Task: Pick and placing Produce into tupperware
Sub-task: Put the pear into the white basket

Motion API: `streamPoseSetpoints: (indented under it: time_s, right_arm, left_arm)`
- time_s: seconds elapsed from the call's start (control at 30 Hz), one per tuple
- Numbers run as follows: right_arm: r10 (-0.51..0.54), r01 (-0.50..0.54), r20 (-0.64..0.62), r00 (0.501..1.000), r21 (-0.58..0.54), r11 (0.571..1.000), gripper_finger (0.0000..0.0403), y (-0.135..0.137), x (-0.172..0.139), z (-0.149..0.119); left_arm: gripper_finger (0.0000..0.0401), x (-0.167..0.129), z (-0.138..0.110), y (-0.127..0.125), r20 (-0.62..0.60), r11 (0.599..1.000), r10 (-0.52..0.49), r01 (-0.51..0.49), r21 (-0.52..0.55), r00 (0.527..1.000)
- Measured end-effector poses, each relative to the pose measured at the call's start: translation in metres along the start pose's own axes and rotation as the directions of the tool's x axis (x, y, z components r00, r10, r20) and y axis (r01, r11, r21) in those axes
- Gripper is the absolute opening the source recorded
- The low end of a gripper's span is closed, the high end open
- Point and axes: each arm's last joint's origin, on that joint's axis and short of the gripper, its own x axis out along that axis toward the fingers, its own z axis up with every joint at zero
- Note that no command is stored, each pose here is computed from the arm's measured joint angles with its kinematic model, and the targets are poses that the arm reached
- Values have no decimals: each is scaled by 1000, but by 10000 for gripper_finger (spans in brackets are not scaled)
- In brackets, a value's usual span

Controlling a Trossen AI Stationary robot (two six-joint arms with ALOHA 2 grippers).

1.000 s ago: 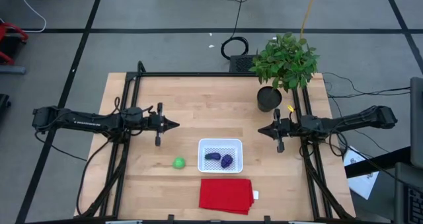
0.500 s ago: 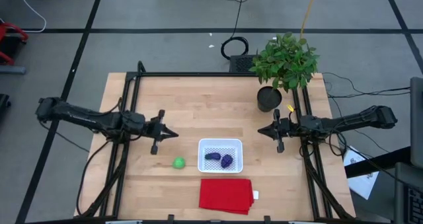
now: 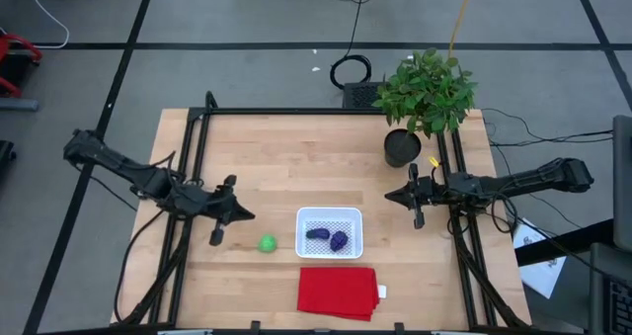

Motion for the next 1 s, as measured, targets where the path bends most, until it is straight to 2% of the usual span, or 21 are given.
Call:
streamPoseSetpoints:
  time_s: [0.2, 0.3, 0.6, 0.87, 1.0]
  right_arm:
    - [0, 0, 1, 1000, 0, 1000, 0, 0, 0, 0]
    - [0, 0, 0, 1000, 0, 1000, 0, 0, 0, 0]
    - [0, 0, 0, 1000, 0, 1000, 0, 0, 0, 0]
    - [-1, 1, -12, 1000, -1, 1000, 0, 0, 0, -1]
    - [-2, 2, -29, 1000, -2, 1000, 0, 0, 0, -3]
  left_arm:
    - [3, 5, -3, -8, -27, 998, 51, -52, -32, 998]
    - [3, 4, 6, -12, -53, 995, 85, -87, -51, 995]
    - [3, 8, 39, -25, -271, 976, 178, -205, -75, 946]
    - [4, 32, 43, -38, -447, 973, 114, -190, -128, 887]
    - [25, 45, 37, -42, -509, 977, 102, -182, -110, 855]
